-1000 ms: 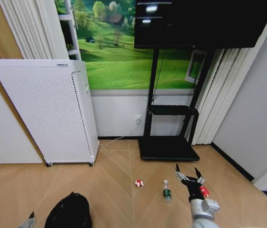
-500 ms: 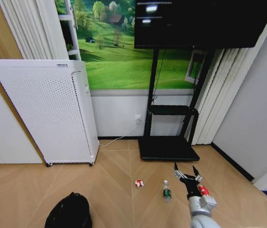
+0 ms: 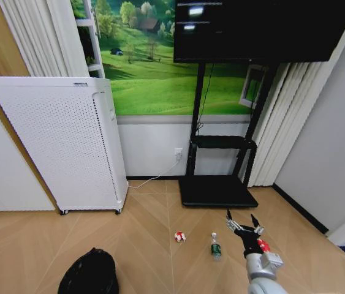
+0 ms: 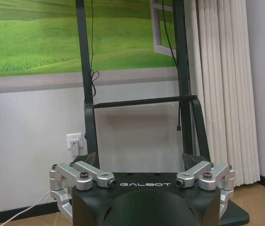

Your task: Pick up the trash bin and place the garbage on the floor into it.

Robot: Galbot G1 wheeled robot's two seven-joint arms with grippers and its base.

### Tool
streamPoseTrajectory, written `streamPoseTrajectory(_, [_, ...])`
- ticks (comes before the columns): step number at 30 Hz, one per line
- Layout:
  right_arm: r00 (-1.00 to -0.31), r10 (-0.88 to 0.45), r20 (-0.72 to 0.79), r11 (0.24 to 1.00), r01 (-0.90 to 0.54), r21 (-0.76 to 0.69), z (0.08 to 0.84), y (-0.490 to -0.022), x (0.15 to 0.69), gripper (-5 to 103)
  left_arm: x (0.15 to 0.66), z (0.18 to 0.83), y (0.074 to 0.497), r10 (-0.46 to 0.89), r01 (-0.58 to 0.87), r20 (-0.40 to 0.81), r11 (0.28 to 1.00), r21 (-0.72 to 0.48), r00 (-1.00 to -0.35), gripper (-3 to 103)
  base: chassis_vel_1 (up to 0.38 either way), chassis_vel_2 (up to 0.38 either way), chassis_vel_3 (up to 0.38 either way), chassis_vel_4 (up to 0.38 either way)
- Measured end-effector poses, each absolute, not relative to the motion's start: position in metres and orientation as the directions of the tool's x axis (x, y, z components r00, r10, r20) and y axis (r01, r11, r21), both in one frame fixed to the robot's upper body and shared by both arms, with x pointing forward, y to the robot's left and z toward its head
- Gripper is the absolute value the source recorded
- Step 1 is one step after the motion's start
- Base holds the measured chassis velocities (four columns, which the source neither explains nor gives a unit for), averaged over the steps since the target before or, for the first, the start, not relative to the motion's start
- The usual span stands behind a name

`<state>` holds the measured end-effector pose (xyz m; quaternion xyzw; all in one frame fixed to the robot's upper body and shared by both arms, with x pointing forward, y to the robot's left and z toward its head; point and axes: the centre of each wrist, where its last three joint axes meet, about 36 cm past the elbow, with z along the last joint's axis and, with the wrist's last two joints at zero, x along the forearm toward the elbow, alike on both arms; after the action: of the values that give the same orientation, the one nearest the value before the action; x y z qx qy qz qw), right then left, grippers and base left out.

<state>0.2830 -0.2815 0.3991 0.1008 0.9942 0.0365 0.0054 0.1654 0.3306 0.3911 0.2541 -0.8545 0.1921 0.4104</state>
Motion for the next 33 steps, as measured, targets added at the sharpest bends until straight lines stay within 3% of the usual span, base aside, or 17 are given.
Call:
streamPoseTrajectory(18, [-0.978,0.209,0.005,0.975,0.209,0.080,0.404,-0.283,0.275,100,0.189,0.369,0.335,-0.253,-0.611,0.819,0.779,-0.144,-0.515,103,0.000,0.000,0.000,0.000])
streamPoseTrajectory(21, [-0.977,0.212,0.005,0.974,0.211,0.078,0.405,-0.284,0.273,100,0.193,0.366,0.335,-0.254,-0.614,0.821,0.776,-0.142,-0.511,90,0.000,0.000,0.000,0.000])
streamPoseTrajectory(23, [-0.977,0.212,0.005,0.974,0.212,0.077,0.405,-0.285,0.273,100,0.194,0.365,0.335,-0.252,-0.616,0.823,0.775,-0.144,-0.509,90,0.000,0.000,0.000,0.000])
streamPoseTrajectory(24, [-0.977,0.213,0.004,0.974,0.213,0.077,0.406,-0.285,0.273,100,0.194,0.363,0.336,-0.251,-0.618,0.825,0.773,-0.144,-0.506,79,0.000,0.000,0.000,0.000])
streamPoseTrajectory(26, [-0.977,0.214,0.003,0.974,0.213,0.077,0.406,-0.285,0.273,100,0.195,0.362,0.336,-0.249,-0.619,0.827,0.772,-0.145,-0.504,79,0.000,0.000,0.000,0.000])
streamPoseTrajectory(28, [-0.977,0.215,0.003,0.974,0.214,0.077,0.407,-0.285,0.272,100,0.194,0.360,0.336,-0.243,-0.624,0.832,0.767,-0.150,-0.498,68,0.000,0.000,0.000,0.000])
streamPoseTrajectory(29, [-0.977,0.215,0.003,0.974,0.214,0.077,0.407,-0.285,0.272,100,0.194,0.360,0.336,-0.243,-0.624,0.832,0.767,-0.150,-0.498,68,0.000,0.000,0.000,0.000])
streamPoseTrajectory(30, [-0.977,0.215,0.004,0.973,0.215,0.080,0.407,-0.285,0.272,100,0.193,0.358,0.336,-0.239,-0.628,0.836,0.763,-0.153,-0.494,57,0.000,0.000,0.000,0.000])
streamPoseTrajectory(31, [-0.977,0.215,0.004,0.973,0.215,0.080,0.407,-0.285,0.272,100,0.193,0.358,0.336,-0.239,-0.628,0.836,0.763,-0.153,-0.494,57,0.000,0.000,0.000,0.000])
streamPoseTrajectory(33, [-0.976,0.218,0.005,0.972,0.218,0.088,0.407,-0.286,0.272,100,0.192,0.357,0.336,-0.236,-0.633,0.841,0.758,-0.154,-0.487,46,0.000,0.000,0.000,0.000])
